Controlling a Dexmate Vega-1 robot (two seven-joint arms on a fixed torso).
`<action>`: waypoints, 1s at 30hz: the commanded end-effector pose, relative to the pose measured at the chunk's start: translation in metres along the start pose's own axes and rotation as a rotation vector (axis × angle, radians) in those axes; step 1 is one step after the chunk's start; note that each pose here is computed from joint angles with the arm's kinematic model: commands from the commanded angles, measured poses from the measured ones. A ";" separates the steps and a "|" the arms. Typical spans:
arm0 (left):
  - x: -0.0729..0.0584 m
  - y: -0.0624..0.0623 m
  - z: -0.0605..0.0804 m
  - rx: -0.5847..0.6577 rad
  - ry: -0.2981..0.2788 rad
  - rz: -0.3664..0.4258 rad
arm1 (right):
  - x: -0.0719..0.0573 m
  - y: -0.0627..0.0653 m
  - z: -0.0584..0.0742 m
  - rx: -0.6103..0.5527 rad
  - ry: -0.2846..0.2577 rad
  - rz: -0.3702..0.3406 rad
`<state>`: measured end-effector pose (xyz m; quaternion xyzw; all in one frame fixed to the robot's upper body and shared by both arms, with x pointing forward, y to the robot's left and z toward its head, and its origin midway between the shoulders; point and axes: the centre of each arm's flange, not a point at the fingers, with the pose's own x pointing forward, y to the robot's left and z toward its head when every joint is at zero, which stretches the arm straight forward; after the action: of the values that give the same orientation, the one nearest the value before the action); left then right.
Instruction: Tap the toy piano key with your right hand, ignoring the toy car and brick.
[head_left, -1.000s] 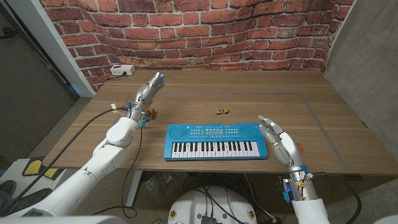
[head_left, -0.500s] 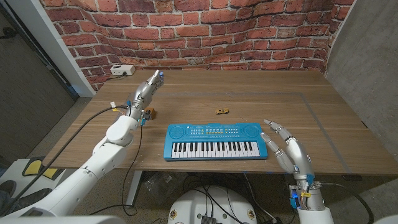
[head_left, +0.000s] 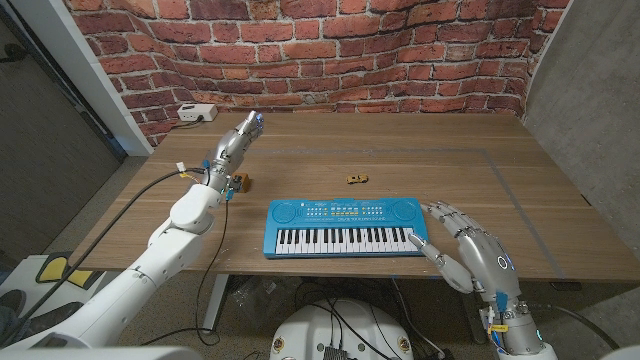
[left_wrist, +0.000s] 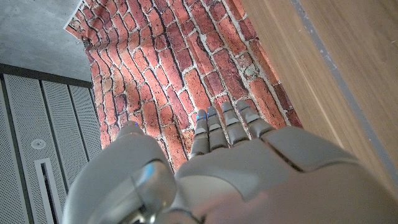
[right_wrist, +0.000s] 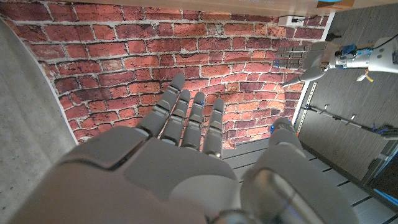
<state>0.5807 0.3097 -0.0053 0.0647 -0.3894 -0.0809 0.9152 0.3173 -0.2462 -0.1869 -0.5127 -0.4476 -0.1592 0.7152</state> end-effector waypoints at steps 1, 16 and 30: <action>0.001 -0.001 0.004 0.016 0.003 -0.010 | -0.009 0.000 0.009 -0.206 -0.043 0.053; 0.002 0.005 0.001 0.022 0.012 0.009 | -0.007 0.021 0.011 -0.356 -0.007 0.151; 0.007 0.004 -0.003 0.004 0.002 0.014 | -0.006 0.031 0.012 -0.425 0.022 0.311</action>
<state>0.5847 0.3138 -0.0020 0.0706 -0.3840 -0.0723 0.9178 0.3244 -0.2240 -0.2060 -0.6794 -0.3585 -0.1689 0.6176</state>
